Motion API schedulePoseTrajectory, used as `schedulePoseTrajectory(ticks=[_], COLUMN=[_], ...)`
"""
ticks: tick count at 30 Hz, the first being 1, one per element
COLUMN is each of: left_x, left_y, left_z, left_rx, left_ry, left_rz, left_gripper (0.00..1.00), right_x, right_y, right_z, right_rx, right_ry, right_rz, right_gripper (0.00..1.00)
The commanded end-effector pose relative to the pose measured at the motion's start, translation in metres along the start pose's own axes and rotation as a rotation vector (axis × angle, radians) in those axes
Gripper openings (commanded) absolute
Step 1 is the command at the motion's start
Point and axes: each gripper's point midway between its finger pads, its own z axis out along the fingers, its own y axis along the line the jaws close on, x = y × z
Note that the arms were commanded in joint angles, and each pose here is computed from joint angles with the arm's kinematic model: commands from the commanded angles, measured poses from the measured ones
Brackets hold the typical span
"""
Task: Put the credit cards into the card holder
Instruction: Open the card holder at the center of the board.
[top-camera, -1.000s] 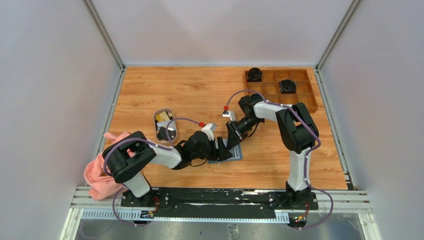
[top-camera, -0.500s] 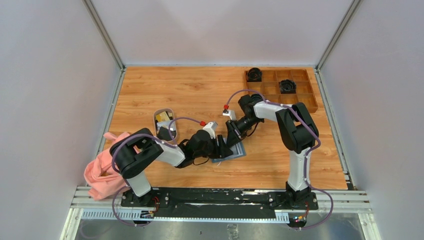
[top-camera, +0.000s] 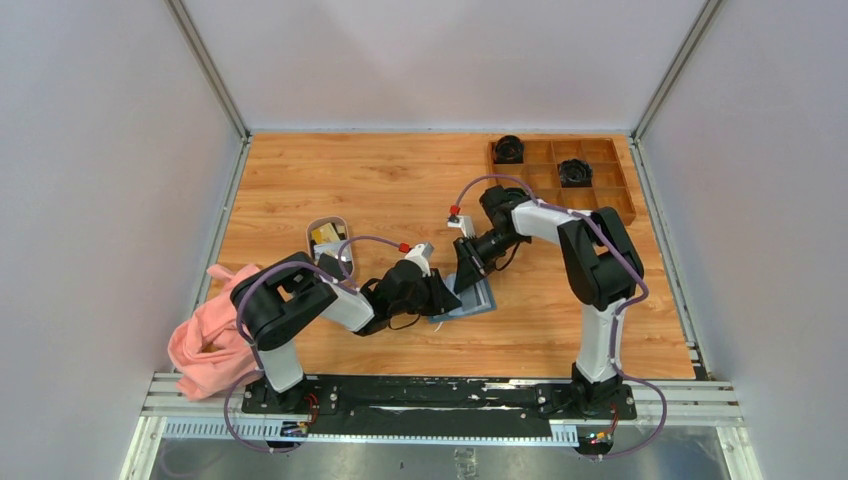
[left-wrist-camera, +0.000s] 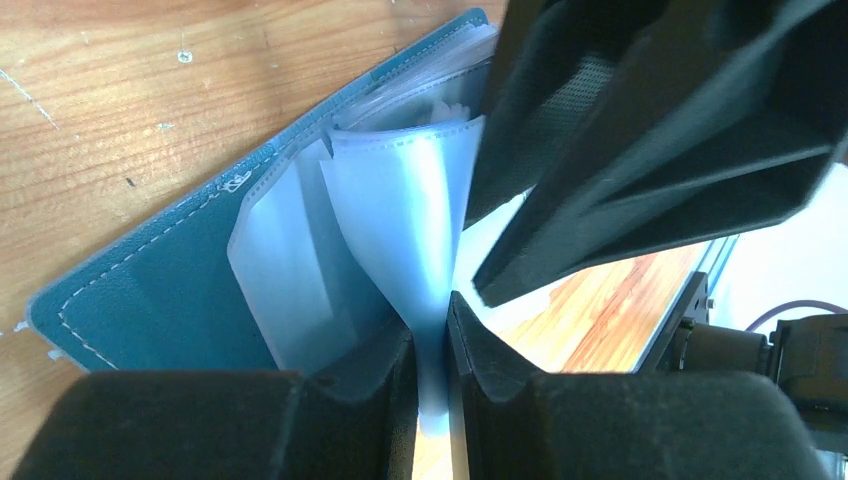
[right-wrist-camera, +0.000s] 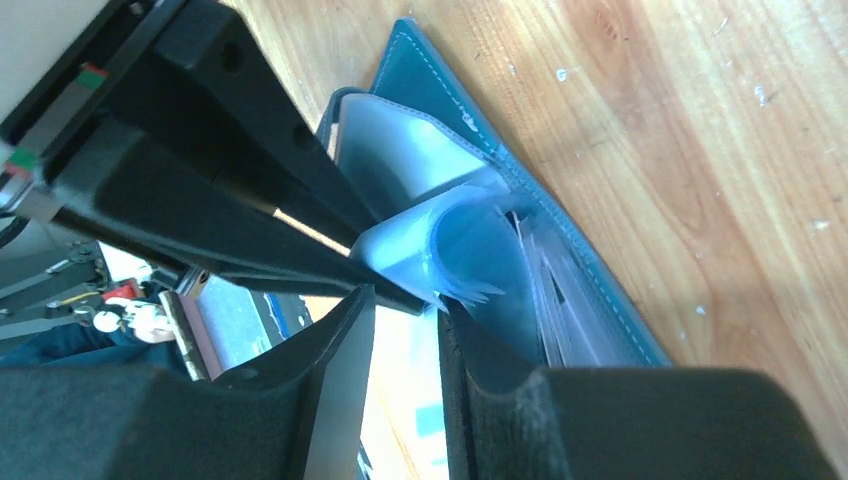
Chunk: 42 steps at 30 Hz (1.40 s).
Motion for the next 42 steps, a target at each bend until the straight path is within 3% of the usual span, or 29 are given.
schedulePoseTrajectory(ticks=[1, 6, 23, 33, 42], left_x=[0.061, 0.06, 0.057, 0.056, 0.054], left_y=[0.103, 0.101, 0.094, 0.091, 0.086], left_z=[-0.024, -0.024, -0.024, -0.024, -0.024], left_rx=[-0.365, -0.359, -0.334, -0.324, -0.306], left_ry=[0.181, 0.179, 0.179, 0.177, 0.176], left_rz=[0.035, 0.035, 0.037, 0.036, 0.039], left_gripper=[0.18, 0.18, 0.19, 0.19, 0.22], right_x=[-0.006, -0.004, 0.014, 0.021, 0.026], right_y=[0.011, 0.01, -0.032, -0.03, -0.024], right_z=[-0.025, -0.04, -0.041, -0.03, -0.015], right_rx=[0.035, 0.123, 0.287, 0.218, 0.081], right_ry=[-0.046, -0.042, 0.067, 0.082, 0.068], right_rz=[-0.111, -0.208, -0.134, -0.065, 0.048], right_gripper=[0.34, 0.34, 0.35, 0.42, 0.43])
